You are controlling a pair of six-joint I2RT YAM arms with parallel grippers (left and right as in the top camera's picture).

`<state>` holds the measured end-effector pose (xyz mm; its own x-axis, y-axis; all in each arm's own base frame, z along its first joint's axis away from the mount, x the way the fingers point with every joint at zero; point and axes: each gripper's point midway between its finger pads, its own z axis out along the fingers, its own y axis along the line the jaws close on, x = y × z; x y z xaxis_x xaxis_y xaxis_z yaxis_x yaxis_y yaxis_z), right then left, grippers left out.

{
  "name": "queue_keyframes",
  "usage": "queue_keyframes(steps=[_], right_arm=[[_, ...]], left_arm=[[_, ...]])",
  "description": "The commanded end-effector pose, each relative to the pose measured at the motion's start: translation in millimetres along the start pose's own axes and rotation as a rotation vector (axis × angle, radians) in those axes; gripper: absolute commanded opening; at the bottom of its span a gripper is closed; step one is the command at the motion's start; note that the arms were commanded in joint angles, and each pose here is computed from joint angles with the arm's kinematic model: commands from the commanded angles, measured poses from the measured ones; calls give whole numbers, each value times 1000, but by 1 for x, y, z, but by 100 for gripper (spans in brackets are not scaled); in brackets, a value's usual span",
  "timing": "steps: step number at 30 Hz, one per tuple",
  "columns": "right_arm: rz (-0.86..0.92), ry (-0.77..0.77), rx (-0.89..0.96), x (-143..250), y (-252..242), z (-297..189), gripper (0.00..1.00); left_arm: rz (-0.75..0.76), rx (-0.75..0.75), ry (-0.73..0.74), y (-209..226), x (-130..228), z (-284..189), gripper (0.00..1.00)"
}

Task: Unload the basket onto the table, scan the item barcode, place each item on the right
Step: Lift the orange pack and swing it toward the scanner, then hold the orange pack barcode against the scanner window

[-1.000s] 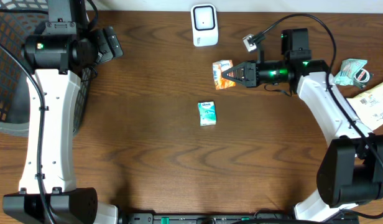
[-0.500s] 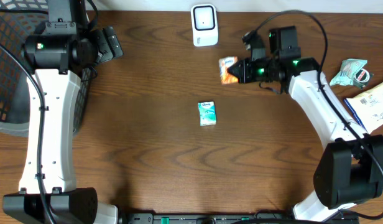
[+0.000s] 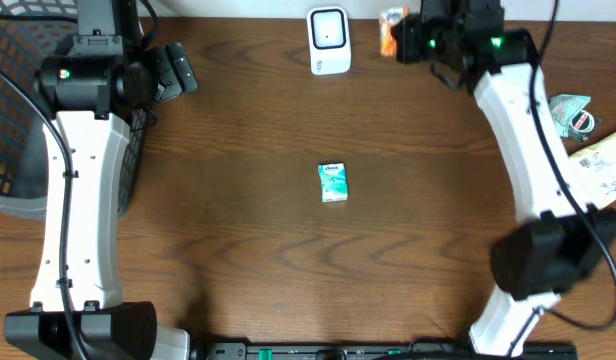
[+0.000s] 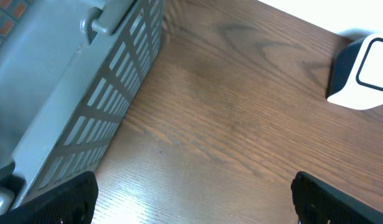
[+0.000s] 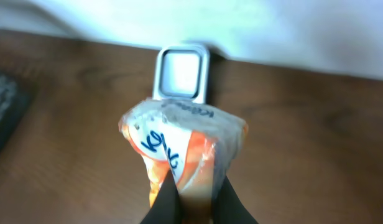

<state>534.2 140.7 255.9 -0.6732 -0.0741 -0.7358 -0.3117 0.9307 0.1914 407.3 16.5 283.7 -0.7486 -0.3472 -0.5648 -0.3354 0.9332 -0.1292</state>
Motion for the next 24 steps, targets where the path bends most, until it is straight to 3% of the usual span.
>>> queue_keyframes(steps=[1,8,16,24], right_arm=[[-94,3,86,-12,-11,28,1],[-320,-110,318,-59,-16,57,1],[-741,-249,348,-79,34,112,1],[-1009,-174,367,-52,37,155,1]], left_arm=[[-1,-15,-6,2,-1,-1,98],[-1,-15,-6,2,-1,-1,98],[-1,-15,-6,2,-1,-1,98],[-1,-15,-6,2,-1,-1,98]])
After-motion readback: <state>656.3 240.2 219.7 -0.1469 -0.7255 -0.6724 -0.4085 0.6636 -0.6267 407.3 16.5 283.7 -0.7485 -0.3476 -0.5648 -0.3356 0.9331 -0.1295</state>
